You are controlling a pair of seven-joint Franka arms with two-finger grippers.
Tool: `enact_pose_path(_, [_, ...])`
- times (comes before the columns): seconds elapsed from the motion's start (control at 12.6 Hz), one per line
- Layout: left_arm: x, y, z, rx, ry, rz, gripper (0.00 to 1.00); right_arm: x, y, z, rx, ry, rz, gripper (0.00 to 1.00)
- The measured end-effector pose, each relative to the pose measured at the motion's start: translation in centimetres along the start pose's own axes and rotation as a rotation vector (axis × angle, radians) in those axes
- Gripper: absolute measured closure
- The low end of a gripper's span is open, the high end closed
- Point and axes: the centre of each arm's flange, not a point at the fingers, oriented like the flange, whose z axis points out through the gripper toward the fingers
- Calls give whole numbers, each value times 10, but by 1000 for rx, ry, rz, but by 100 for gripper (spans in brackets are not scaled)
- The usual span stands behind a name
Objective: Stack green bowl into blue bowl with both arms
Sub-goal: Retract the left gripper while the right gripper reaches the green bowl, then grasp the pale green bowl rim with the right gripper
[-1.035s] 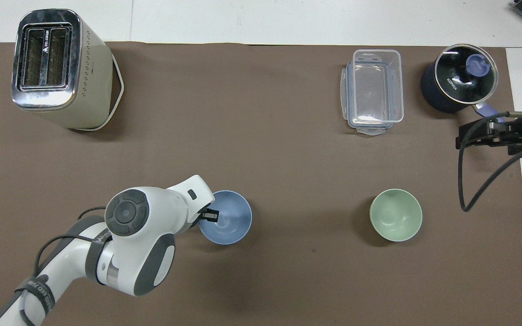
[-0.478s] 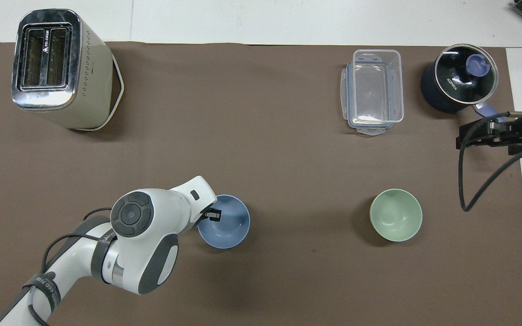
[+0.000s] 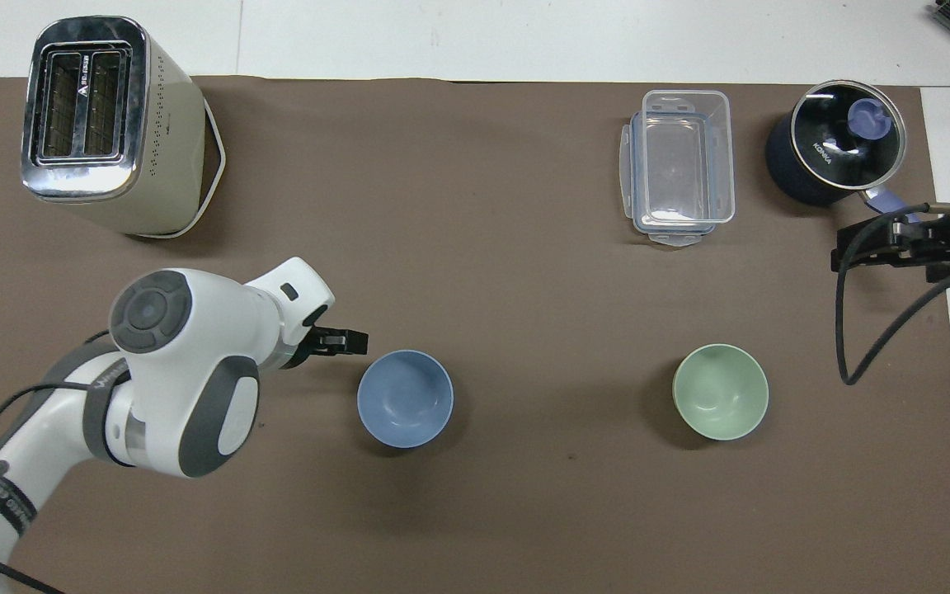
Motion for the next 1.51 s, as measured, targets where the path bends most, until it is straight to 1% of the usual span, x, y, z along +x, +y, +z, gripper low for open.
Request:
enact_pose_path(0.08, [9,-19,-19,10,3,-15,0,0,0,4,2,19,0,0])
enact_pose_path(0.16, [17,-38,-42,12,-3,-7,0,-3,1,12,2,22,1,0])
enact_pose_path(0.32, [26,-64,-89,33,-22,27,0,-13,7,37,-2,2,9,0])
enact_pose_path(0.56, [27,-71,-154,90,-44,46,0,-25,22,85,-7,-22,2,0])
enact_pose_path(0.72, [24,-68,-181,100,-54,50,0,-33,38,127,-9,-48,14,0])
enact_pose_path(0.88, [23,-66,-197,100,-49,51,0,-43,51,175,-7,-53,-4,0])
enact_pose_path(1.03, [23,-69,-198,100,-49,46,0,-57,60,225,-6,-36,-13,0])
enact_pose_path(1.19, [24,-72,-197,100,-51,41,0,-72,61,264,-5,-16,-14,0])
enact_pose_path(1.35, [24,-72,-197,100,-51,41,0,-82,60,288,-5,-7,-21,0])
enact_pose_path(1.51, [24,-72,-197,100,-52,41,0,-84,58,297,-5,-9,-44,0])
